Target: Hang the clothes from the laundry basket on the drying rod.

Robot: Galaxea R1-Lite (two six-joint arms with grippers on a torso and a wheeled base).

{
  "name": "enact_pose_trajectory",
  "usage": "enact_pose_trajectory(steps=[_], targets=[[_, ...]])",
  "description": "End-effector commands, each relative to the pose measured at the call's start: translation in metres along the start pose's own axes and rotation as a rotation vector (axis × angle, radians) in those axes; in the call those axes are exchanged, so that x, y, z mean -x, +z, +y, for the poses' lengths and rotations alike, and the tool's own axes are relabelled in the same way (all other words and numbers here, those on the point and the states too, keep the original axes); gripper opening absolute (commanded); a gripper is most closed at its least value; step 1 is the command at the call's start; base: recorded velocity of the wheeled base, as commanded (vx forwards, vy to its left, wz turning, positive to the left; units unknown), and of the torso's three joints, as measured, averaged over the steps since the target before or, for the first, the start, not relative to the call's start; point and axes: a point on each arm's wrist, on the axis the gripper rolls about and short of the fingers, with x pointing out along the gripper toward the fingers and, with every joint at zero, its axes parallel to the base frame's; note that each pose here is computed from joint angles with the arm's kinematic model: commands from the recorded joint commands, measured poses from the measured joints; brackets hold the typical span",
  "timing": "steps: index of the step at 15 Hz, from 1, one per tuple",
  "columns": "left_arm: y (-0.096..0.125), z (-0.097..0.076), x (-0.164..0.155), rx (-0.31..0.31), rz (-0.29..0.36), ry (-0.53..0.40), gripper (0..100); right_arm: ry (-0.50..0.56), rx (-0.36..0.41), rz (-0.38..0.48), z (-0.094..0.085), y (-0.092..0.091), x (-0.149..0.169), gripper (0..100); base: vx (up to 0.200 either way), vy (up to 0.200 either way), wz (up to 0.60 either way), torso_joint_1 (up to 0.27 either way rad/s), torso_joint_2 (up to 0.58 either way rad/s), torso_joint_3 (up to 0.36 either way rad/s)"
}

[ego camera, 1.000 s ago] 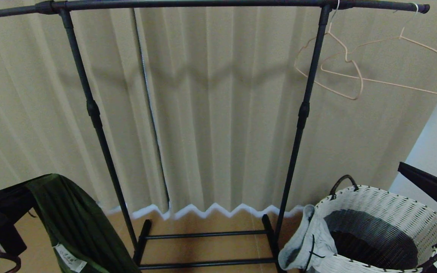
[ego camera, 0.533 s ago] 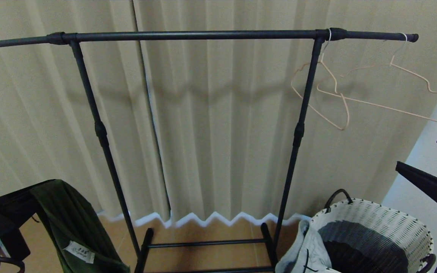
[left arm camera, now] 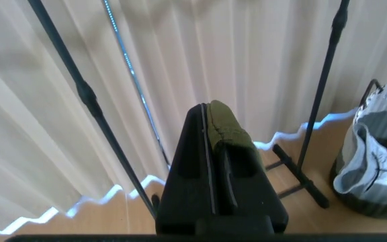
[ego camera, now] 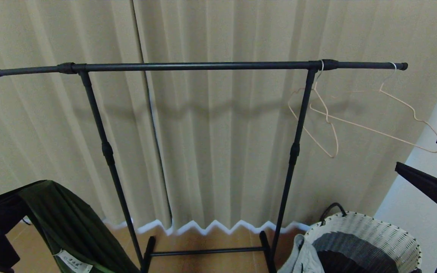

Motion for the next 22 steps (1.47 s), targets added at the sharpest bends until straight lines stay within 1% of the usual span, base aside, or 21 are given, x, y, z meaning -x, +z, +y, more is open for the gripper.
enact_pose_trajectory(steps=[1, 7, 9, 21, 22], targets=[[-0.001, 0.000, 0.001, 0.001, 0.000, 0.000, 0, 0.000, 0.002, 0.002, 0.001, -0.001, 0.001, 100, 0.000, 0.000, 0.00, 0.212, -0.50, -0.286], [-0.001, 0.000, 0.002, 0.000, -0.041, 0.009, 0, 0.009, -0.011, 0.055, 0.001, -0.010, -0.005, 100, 0.000, 0.000, 0.00, 0.221, -0.51, -0.295], [-0.001, 0.000, 0.005, -0.003, -0.054, 0.011, 0, -0.023, -0.014, 0.083, 0.001, -0.014, -0.006, 100, 0.000, 0.000, 0.00, 0.139, -0.31, -0.173], [-0.001, 0.000, 0.005, -0.010, -0.054, 0.010, 0, -0.024, -0.018, 0.100, 0.001, -0.017, -0.008, 100, 0.000, 0.000, 0.00, 0.008, -0.02, -0.009], [-0.001, 0.000, 0.005, -0.012, -0.054, 0.010, 0, -0.024, -0.018, 0.102, 0.001, -0.018, -0.008, 100, 0.000, -0.200, 0.00, 0.002, 0.00, 0.002]])
